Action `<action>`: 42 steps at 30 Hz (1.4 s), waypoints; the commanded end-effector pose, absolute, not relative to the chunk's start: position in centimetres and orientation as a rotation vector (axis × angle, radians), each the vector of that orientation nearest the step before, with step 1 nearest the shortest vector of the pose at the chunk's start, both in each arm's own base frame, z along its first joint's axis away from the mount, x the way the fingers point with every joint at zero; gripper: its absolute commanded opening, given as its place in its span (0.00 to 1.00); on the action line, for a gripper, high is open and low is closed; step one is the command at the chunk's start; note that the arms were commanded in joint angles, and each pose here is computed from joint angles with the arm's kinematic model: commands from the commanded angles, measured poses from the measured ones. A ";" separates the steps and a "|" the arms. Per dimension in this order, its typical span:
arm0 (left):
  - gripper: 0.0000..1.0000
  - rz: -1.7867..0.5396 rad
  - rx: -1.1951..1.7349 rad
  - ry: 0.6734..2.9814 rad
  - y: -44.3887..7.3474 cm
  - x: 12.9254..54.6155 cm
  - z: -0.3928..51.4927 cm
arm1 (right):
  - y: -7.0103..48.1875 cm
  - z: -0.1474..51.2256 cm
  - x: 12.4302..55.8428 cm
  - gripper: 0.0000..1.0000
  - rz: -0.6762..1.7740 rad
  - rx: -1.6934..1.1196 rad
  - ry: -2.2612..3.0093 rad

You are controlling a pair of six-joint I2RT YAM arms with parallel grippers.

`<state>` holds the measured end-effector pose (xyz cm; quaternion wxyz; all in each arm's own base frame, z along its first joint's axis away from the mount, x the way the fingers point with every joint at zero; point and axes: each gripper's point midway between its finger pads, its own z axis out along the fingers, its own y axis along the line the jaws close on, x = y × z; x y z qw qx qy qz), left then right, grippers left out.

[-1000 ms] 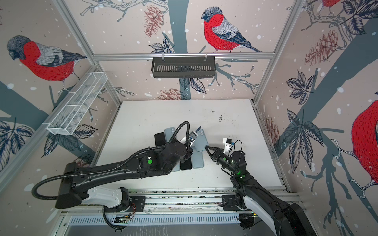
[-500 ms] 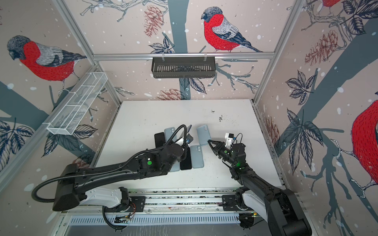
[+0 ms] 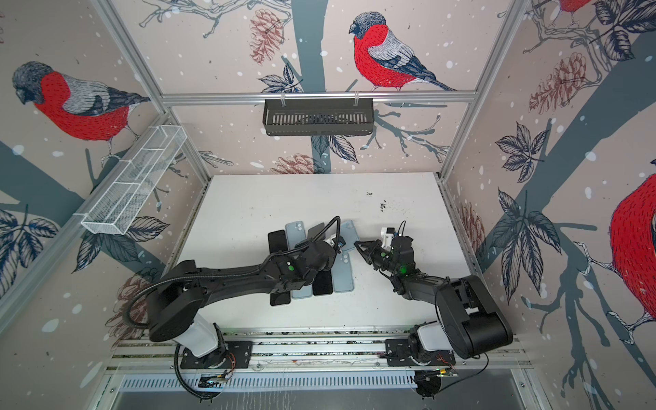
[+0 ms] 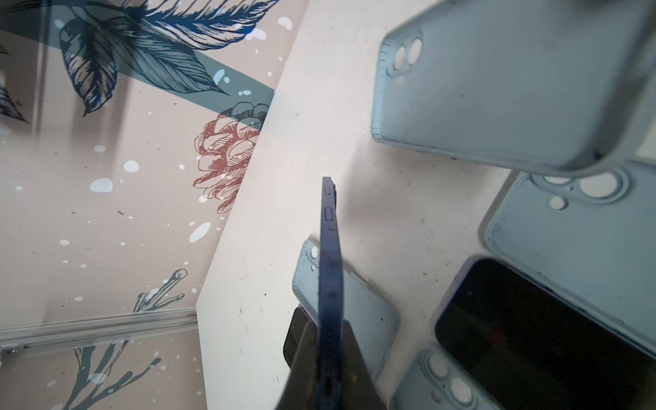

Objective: Take the phone out of the phone case

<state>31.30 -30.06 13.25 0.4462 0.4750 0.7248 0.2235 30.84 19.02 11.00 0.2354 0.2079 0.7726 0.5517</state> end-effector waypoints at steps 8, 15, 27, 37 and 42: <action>0.00 0.633 1.208 1.730 -32.6 34.3 11.5 | 20.0 10.5 32.9 0.00 1.527 0.503 2.109; 0.00 0.690 1.260 1.750 -31.9 35.0 9.0 | 20.3 9.2 33.5 0.00 1.538 0.533 2.121; 0.48 0.724 1.281 1.765 -31.2 35.5 7.3 | 21.5 8.6 34.2 0.08 1.565 0.560 2.112; 0.83 0.729 1.243 1.769 -31.0 35.9 7.8 | 22.6 7.4 34.7 0.41 1.557 0.592 2.136; 0.92 0.761 1.242 1.779 -30.4 36.2 7.5 | 22.6 7.7 34.3 0.54 1.546 0.568 2.154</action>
